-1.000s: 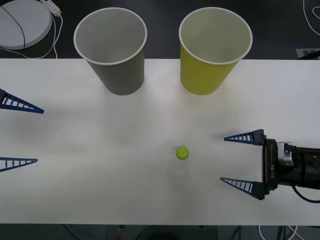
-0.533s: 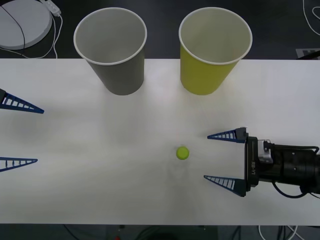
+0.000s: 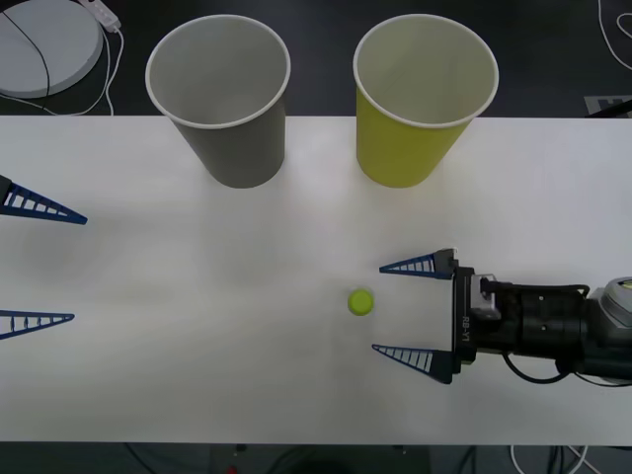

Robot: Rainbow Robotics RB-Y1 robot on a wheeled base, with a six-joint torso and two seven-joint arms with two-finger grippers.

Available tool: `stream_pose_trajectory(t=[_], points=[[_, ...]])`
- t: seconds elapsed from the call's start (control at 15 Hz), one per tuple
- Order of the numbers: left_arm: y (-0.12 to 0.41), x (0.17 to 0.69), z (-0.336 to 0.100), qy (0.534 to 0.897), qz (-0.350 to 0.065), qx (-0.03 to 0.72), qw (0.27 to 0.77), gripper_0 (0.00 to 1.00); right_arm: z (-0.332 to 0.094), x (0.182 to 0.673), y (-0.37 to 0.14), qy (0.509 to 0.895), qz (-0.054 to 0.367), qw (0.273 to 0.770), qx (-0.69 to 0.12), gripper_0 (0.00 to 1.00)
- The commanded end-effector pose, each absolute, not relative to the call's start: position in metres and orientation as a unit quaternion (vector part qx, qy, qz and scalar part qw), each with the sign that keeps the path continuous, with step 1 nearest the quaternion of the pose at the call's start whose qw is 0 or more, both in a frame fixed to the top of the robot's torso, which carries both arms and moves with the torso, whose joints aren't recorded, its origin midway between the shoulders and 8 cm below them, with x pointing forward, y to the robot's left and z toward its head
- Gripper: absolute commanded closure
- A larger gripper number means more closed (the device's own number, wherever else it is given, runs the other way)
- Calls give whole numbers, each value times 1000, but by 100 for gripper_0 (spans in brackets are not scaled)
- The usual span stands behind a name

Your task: Put the can into the green bin and the plastic bottle into the gray bin

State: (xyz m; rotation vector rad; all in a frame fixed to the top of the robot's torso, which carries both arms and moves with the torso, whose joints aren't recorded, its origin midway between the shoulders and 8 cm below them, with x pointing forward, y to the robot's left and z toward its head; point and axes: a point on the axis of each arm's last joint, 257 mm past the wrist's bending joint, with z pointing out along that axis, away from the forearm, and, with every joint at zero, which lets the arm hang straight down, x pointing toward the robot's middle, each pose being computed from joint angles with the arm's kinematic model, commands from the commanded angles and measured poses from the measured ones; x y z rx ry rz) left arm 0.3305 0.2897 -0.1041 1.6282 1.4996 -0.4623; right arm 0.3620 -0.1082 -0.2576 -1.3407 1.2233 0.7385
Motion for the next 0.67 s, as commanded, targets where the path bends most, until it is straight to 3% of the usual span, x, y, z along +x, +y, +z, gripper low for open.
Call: stream_pose_trajectory(t=[0.07, 0.67], points=[[290, 330, -104, 600, -185, 651, 426, 0, -258, 361, -96, 512, 319, 555, -573, 0], [290, 330, -104, 600, -185, 651, 426, 0, -259, 363, -69, 505, 324, 553, -578, 0]])
